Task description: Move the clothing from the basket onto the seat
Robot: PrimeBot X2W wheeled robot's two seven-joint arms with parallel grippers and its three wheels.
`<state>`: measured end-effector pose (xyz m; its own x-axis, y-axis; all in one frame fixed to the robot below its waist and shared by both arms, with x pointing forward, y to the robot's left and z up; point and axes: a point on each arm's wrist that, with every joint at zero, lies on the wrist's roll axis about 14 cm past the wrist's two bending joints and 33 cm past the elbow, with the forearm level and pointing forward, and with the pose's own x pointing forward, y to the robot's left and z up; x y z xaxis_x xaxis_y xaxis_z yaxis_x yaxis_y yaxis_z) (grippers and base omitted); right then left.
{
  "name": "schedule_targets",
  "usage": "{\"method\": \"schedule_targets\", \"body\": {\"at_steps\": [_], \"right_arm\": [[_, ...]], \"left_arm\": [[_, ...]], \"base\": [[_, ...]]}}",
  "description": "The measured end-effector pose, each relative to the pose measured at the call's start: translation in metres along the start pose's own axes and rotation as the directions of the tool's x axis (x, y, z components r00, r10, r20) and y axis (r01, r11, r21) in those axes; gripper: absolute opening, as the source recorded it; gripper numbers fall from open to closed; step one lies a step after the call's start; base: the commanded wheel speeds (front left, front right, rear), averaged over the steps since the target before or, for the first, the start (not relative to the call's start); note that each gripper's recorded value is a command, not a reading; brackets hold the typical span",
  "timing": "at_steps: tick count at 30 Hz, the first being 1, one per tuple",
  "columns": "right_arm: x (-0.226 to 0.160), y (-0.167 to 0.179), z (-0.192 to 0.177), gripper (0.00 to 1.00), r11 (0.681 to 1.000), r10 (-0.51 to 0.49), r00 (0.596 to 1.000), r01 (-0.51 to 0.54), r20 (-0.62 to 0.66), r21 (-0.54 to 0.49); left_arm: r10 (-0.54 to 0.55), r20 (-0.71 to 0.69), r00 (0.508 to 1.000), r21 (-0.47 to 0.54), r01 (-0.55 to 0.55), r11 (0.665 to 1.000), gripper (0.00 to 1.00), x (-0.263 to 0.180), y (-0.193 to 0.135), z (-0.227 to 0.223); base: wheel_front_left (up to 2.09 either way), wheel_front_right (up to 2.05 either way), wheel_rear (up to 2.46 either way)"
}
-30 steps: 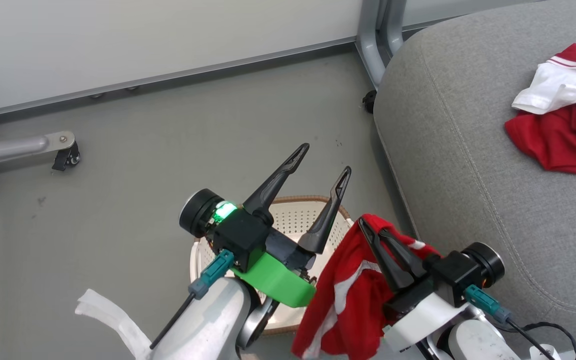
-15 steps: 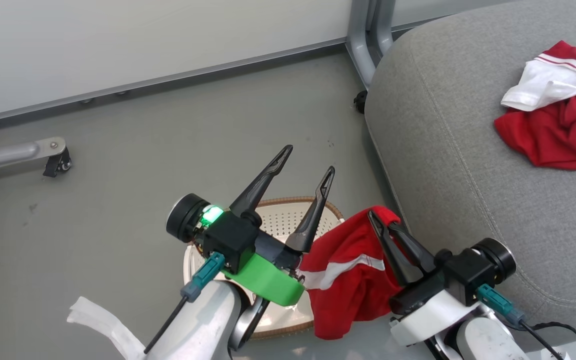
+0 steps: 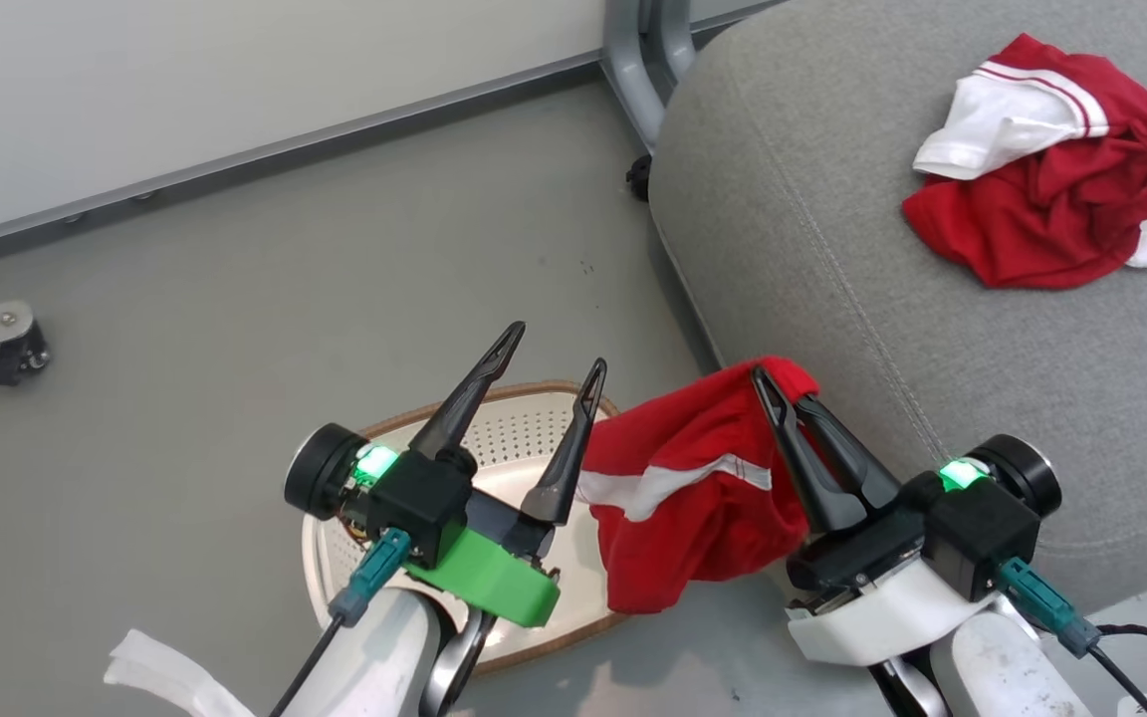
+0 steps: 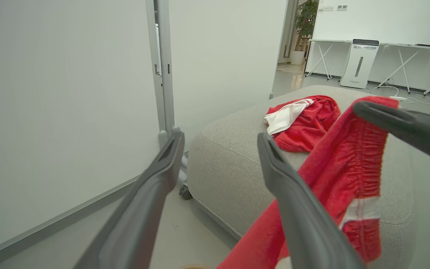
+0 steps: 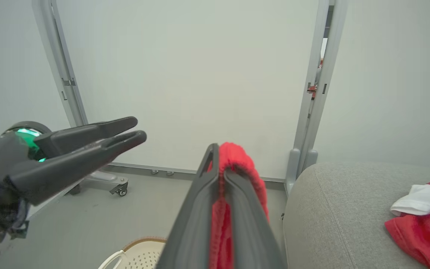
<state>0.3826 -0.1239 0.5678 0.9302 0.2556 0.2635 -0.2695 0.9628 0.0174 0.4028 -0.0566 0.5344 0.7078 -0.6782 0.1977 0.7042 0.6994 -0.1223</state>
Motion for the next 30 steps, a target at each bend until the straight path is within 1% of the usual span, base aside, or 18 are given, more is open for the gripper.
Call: {"method": "schedule_targets", "body": {"at_steps": [6,13,22,25,30], "right_arm": [[-0.008,-0.02,0.017,0.0,0.997,-0.07,0.997,0.071,0.039,-0.027],[-0.023,-0.05,0.035,0.0,0.98,-0.173,0.982,0.179,0.073,-0.083],[-0.06,-0.084,0.039,0.0,0.931,-0.333,0.942,0.336,0.045,-0.143],[-0.076,-0.099,0.042,0.0,0.902,-0.396,0.917,0.397,0.041,-0.173],[-0.087,-0.111,0.039,0.0,0.873,-0.453,0.891,0.447,0.017,-0.196]], "left_arm": [[-0.048,-0.047,0.998,-0.006,0.047,0.999,1.0,0.003,-0.007,-0.021],[-0.132,-0.081,0.988,-0.026,0.131,0.991,1.0,0.014,-0.023,-0.043],[-0.264,-0.118,0.957,-0.071,0.258,0.964,1.0,0.028,-0.053,-0.071],[-0.326,-0.125,0.937,-0.088,0.317,0.944,1.0,0.032,-0.069,-0.08],[-0.403,-0.128,0.906,-0.122,0.388,0.913,1.0,0.04,-0.086,-0.094]], "base": [[0.0,0.0,0.0],[0.0,0.0,0.0],[0.0,0.0,0.0],[0.0,0.0,0.0],[0.0,0.0,0.0]]}}
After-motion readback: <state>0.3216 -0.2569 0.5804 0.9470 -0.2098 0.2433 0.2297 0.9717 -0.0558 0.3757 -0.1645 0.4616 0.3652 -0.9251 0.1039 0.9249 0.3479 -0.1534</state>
